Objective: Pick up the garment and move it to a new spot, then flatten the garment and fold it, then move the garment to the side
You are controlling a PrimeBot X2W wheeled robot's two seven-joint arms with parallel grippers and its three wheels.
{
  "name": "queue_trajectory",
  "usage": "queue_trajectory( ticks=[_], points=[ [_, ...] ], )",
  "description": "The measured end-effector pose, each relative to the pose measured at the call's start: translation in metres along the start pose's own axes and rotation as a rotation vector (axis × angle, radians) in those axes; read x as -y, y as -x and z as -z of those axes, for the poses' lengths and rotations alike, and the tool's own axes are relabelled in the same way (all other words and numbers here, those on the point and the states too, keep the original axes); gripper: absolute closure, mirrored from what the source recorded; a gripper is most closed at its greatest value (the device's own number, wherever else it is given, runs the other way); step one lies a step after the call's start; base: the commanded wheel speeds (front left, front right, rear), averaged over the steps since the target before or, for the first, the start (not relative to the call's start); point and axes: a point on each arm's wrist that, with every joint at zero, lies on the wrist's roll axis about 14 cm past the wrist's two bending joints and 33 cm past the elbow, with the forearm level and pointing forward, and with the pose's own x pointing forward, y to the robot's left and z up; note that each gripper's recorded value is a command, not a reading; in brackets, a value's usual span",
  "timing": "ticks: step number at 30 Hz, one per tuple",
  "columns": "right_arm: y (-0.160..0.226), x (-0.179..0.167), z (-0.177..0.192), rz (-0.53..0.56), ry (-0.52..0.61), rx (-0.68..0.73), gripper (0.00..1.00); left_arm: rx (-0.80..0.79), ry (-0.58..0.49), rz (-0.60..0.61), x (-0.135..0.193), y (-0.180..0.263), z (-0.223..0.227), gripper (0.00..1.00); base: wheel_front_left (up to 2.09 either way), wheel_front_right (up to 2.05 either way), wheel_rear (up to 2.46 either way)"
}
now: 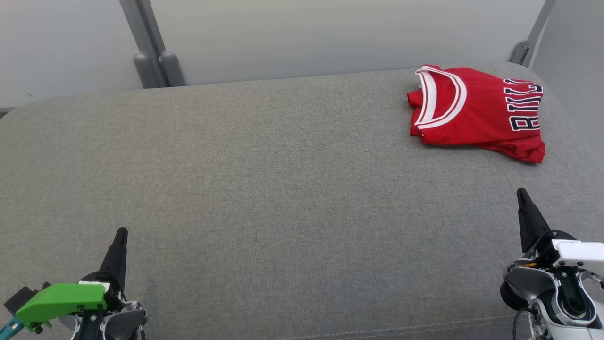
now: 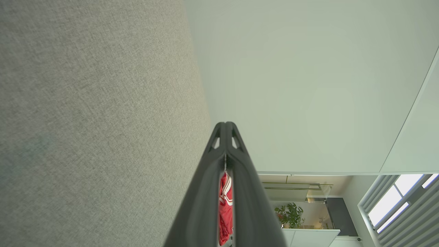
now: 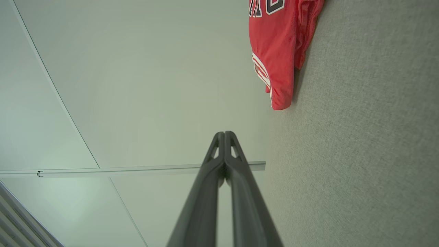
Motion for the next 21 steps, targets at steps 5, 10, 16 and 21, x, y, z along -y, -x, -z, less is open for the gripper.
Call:
queue_trajectory(
  ticks=[5, 10, 16, 21],
  points=[
    [0.0, 0.0, -0.0002, 0.0, 0.0, 0.001, 1.0, 0.0, 0.0, 0.0, 0.0, 0.0, 0.0, 1.0, 0.0, 0.0, 0.0],
    [0.0, 0.0, -0.0003, 0.0, 0.0, 0.001, 1.0, 0.0, 0.0, 0.0, 0.0, 0.0, -0.0001, 1.0, 0.0, 0.0, 0.0],
    [0.0, -0.0001, -0.0004, 0.0, 0.0, 0.001, 1.0, 0.0, 0.0, 0.0, 0.0, 0.0, -0.0001, 1.0, 0.0, 0.0, 0.0],
    [0.0, -0.0001, -0.0005, 0.0, -0.001, 0.002, 1.0, 0.0, 0.0, 0.0, 0.0, 0.0, -0.0001, 1.0, 0.0, 0.0, 0.0]
  ],
)
